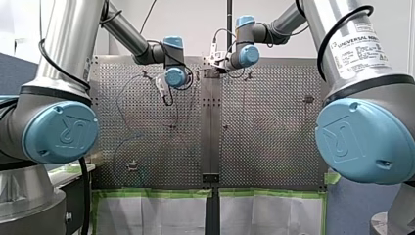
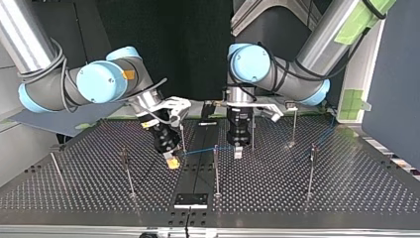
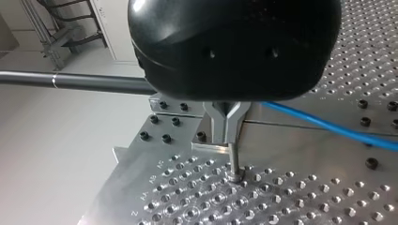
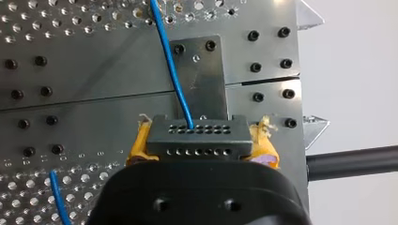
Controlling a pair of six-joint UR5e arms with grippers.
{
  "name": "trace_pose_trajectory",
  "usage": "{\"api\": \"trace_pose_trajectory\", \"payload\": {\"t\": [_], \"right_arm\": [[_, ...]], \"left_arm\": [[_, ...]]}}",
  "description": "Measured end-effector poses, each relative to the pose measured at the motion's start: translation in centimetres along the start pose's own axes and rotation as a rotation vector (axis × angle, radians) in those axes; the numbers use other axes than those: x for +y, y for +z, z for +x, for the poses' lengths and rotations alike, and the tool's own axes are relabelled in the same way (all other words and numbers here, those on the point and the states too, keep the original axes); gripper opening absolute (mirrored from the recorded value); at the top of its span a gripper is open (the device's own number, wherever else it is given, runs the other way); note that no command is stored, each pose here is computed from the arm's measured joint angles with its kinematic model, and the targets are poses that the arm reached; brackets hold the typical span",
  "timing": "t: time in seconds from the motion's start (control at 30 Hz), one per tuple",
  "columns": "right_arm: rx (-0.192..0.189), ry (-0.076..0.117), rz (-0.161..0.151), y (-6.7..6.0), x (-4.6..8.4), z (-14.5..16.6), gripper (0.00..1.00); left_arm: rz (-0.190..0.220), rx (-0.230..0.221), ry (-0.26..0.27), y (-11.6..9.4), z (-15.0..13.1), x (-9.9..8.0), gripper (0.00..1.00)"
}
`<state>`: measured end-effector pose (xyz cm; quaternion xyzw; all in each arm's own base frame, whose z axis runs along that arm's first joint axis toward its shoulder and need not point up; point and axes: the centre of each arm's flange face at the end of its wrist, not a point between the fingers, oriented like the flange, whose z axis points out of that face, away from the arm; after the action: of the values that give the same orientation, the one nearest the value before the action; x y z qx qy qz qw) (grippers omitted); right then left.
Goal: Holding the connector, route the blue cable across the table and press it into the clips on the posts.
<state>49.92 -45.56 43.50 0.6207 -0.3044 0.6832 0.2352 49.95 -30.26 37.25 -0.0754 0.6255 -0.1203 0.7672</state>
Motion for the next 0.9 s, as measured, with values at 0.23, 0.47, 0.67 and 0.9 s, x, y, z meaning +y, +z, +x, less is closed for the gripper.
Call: {"api": "trace_pose_trajectory", "payload": {"t": [0.23,0.47,0.67,0.9], "right_arm": [[-0.008,0.008,-0.004,0.2,0.3,-0.6,0.0],[-0.018,0.013,-0.007,0.8,0.6,-1.7,0.0],[-0.009,0.026,-0.01,1.6,1.3,-1.8,0.0],[0.006,0.04,-0.031,2.5,3.3,-1.7,0.0]], "left_arm": [[0.008,-0.004,-0.001,0.4,0.1,0.3,0.0],[0.027,-0.003,-0.001,1.8,1.1,0.5,0.0],[0.022,-0.014,-0.002,3.9,1.4,0.9,0.0],[0.022,-0.027,-0.006,5.5,1.1,1.5,0.0]]}}
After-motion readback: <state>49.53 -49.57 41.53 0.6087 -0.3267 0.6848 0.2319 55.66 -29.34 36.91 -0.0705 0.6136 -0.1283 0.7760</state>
